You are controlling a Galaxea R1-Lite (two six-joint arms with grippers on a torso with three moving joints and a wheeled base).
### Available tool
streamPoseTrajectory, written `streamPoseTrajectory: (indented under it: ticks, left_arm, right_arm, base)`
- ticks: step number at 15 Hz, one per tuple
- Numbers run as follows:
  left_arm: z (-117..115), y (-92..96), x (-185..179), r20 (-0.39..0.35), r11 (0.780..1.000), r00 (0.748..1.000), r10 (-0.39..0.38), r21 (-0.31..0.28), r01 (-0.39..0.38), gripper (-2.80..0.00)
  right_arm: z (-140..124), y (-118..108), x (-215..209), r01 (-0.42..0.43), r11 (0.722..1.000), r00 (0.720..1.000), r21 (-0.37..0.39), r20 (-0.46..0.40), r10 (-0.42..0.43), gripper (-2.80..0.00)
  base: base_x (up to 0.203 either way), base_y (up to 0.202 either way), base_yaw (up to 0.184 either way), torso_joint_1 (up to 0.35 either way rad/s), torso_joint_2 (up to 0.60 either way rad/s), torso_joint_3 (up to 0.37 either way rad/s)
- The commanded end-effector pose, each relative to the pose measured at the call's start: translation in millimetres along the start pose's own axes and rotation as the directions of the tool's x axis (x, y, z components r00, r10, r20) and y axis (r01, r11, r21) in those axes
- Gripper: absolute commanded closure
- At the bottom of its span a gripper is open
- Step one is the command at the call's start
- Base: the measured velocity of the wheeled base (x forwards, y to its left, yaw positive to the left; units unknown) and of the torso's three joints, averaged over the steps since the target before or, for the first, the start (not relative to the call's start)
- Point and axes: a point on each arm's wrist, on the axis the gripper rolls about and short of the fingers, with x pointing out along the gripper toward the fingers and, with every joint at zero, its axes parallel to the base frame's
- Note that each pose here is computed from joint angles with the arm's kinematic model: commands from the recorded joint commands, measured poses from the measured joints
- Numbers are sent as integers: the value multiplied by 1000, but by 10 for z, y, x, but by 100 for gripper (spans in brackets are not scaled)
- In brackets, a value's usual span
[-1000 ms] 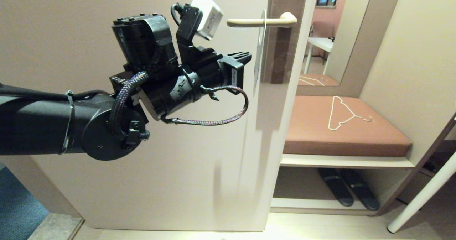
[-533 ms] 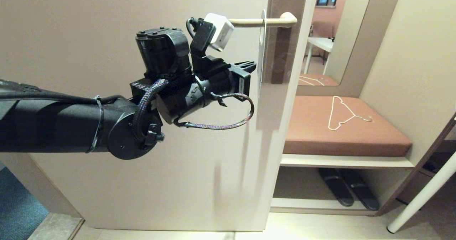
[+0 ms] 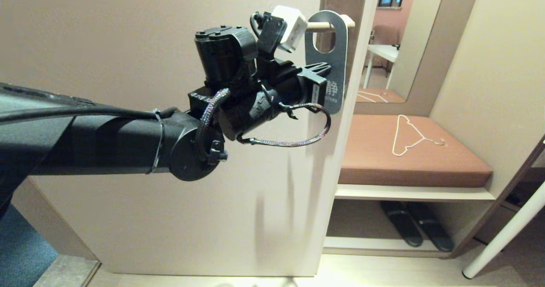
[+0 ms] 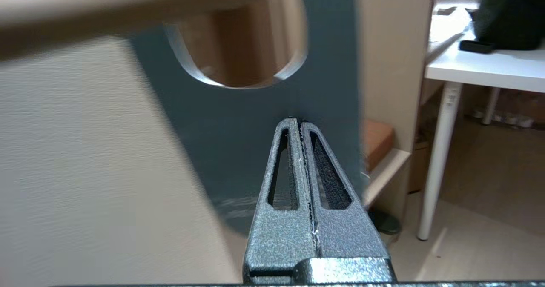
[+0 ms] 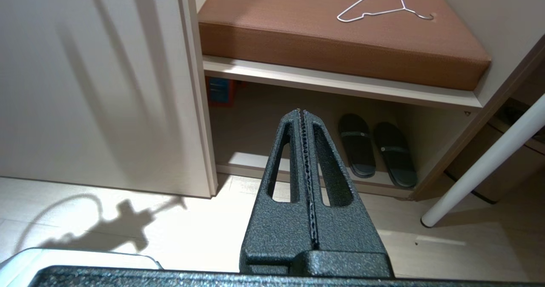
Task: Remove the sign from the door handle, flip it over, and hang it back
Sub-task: Hang the sign back with the other side facing out
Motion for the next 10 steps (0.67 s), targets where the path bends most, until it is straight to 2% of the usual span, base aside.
streamPoseTrajectory:
  ticks: [1, 6, 10]
  left_arm:
    - [-84, -82, 65, -11, 1000, 1000, -20, -5, 20, 0]
    - [-129, -136, 99, -17, 999, 999, -32, -8, 32, 0]
    - [-145, -34, 88, -20, 1000, 1000, -1, 16, 2, 0]
  right_arm:
    - [0, 0, 1, -1, 1000, 1000, 0, -2, 1, 0]
    - [0, 0, 1, -1, 1000, 1000, 0, -2, 1, 0]
    - [0, 0, 1, -1, 1000, 1000, 0, -2, 1, 0]
  base:
    - [0, 0, 0, 0, 0, 0]
    - [0, 0, 0, 0, 0, 0]
    - [0, 0, 0, 0, 0, 0]
